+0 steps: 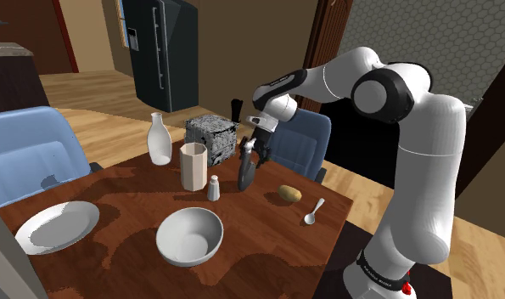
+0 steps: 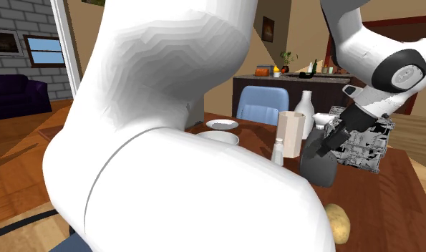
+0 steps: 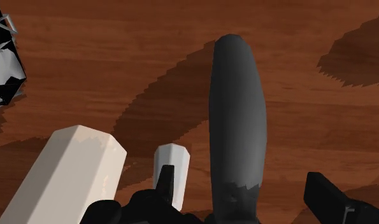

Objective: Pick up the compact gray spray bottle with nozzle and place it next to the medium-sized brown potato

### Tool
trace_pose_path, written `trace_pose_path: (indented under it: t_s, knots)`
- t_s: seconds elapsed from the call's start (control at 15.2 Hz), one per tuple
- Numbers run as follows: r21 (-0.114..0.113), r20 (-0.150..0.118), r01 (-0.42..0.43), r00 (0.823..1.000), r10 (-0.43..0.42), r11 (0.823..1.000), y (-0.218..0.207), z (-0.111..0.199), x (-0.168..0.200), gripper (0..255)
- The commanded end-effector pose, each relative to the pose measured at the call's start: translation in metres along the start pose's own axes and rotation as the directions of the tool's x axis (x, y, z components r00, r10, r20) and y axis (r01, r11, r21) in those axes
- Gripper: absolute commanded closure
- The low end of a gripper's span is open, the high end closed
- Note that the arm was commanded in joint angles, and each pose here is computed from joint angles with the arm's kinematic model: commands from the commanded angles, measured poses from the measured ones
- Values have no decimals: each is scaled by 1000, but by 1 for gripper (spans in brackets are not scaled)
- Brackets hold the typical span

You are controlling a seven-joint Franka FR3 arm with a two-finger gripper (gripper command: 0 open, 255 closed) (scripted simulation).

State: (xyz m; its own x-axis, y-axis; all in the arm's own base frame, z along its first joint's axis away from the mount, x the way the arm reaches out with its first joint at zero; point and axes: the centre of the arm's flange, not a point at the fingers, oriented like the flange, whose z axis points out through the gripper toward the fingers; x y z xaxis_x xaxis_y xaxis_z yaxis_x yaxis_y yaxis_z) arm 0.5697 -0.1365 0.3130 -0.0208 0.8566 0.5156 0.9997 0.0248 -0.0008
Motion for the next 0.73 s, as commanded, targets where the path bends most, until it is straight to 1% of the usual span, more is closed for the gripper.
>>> trace_pose_path:
  t_s: [0.0, 0.13, 0.66]
  knots:
    - [0, 0, 0, 1000, 0, 1000, -1, -20, 0, 0]
    - [0, 0, 0, 1000, 0, 1000, -1, -44, 0, 0]
    - [0, 0, 0, 1000, 0, 1000, -1, -44, 0, 0]
